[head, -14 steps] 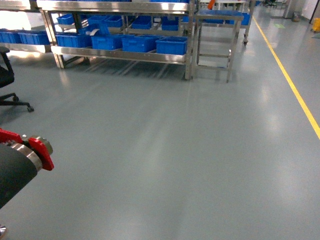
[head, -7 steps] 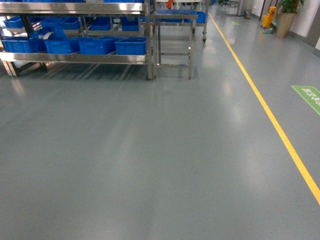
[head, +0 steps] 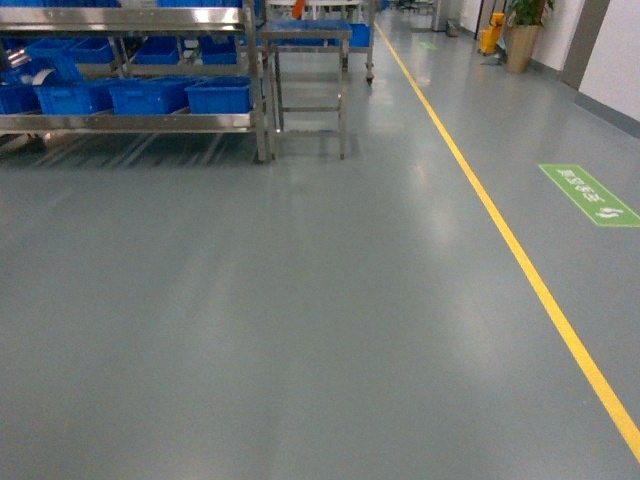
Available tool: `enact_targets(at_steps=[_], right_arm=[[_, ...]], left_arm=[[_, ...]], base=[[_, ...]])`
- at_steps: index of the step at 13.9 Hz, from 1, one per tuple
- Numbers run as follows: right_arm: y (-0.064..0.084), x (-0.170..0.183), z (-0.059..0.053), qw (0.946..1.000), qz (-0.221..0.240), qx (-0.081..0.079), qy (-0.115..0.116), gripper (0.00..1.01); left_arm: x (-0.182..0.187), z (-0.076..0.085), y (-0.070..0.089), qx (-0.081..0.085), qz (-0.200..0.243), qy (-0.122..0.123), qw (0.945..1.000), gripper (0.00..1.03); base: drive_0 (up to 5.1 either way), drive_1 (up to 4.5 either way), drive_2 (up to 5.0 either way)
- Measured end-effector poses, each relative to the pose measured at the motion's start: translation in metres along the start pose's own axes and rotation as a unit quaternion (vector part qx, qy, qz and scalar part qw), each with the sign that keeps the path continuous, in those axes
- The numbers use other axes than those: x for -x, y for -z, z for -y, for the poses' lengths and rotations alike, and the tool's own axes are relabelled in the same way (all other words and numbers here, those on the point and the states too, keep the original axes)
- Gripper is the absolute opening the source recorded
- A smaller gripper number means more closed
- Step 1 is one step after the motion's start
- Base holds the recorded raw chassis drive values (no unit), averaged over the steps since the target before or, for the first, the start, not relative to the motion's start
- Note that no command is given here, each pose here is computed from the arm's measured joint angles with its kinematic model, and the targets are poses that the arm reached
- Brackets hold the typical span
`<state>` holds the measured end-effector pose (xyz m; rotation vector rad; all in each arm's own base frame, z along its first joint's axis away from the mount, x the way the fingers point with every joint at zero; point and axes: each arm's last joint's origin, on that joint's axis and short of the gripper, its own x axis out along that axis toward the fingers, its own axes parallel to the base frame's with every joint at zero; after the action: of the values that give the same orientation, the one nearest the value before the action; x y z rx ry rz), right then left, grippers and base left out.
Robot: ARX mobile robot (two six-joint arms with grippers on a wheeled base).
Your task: Sort blue parts and orange caps into right shelf containers
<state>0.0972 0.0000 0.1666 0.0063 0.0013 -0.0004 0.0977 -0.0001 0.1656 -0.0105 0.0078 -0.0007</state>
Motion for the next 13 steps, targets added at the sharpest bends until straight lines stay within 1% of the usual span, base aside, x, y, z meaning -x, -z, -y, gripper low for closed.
enact_targets(at_steps=[10,13], right_arm=[[-0.0004,0.0000,0.0000,1.0000,0.002,0.000,0.000,0.42],[-0.0002,0.0000,0.0000,1.0000,0.001,0.000,0.000,0.42]], left_arm=[[0.0000,-0.0002,-0.0002,0.000,0.001,-0.001,1.0000,0.41],[0.0000,-0.0001,-0.0003,0.000,0.002,-0.001,1.0000,0.41]], base=[[-1.5,-1.50,-1.5],[0.0,4.35,-4.3]])
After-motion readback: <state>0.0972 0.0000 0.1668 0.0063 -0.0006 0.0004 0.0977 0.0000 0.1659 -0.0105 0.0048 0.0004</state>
